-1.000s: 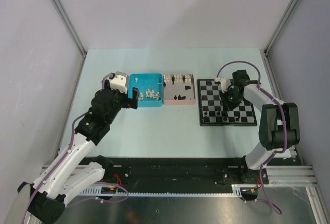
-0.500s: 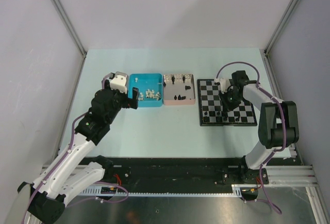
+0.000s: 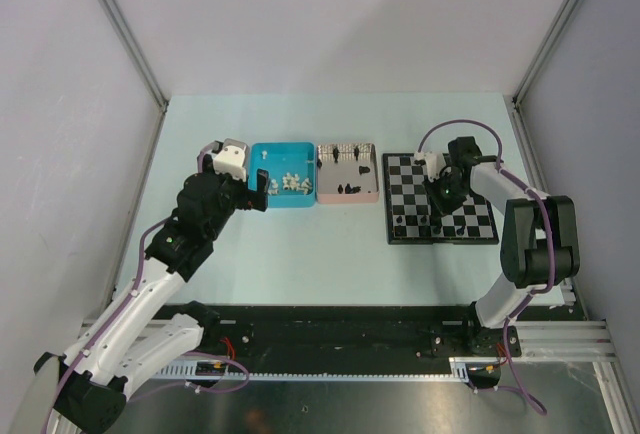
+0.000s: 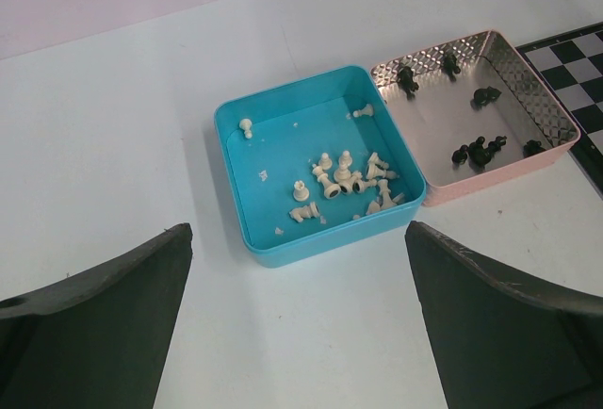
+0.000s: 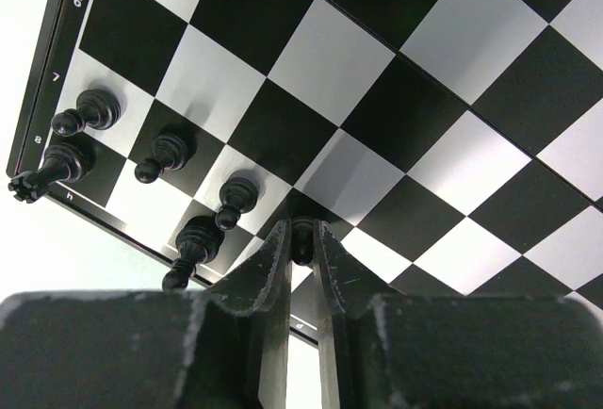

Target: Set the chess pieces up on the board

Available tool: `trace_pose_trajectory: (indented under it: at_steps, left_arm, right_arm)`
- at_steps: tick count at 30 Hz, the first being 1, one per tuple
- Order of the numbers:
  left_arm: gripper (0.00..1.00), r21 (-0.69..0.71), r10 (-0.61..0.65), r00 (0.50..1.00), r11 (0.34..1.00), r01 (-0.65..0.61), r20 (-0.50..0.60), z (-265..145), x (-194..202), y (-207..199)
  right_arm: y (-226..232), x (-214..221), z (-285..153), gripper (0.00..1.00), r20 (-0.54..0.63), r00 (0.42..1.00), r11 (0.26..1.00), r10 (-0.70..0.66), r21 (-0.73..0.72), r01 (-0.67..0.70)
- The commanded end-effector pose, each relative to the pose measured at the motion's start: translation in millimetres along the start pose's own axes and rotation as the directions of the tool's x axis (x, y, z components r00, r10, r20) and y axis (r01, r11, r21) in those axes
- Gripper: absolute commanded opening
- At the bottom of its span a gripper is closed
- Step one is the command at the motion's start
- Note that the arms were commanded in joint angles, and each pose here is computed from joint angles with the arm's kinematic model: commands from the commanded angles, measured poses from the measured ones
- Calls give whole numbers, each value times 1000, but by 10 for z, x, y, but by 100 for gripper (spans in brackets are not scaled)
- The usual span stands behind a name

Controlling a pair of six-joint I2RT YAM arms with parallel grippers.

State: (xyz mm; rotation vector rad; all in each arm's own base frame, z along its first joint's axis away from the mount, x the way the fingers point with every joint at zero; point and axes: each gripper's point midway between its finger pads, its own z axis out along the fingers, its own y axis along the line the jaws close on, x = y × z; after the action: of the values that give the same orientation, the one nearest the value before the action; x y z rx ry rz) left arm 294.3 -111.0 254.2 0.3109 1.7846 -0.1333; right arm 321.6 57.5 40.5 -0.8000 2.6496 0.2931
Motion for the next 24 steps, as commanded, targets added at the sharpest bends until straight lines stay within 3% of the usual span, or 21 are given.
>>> trace_pose_trajectory:
  at_steps: [1,10,24]
  left_arm:
    - [100,-1,29,999,1000,-29,33,-5,-81,27]
    - [100,0,29,999,1000,-29,33,-5,-82,22]
    - [100,1,30,999,1000,-30,28,2,-67,20]
  right_arm:
    - [18,-20,-8,19,4,1000,1000,-1,1,1]
    - [22,-81,-89,24,38,999,1000,-4,5,4]
    - [54,-348,-509,46,205,978,999,-45,16,43]
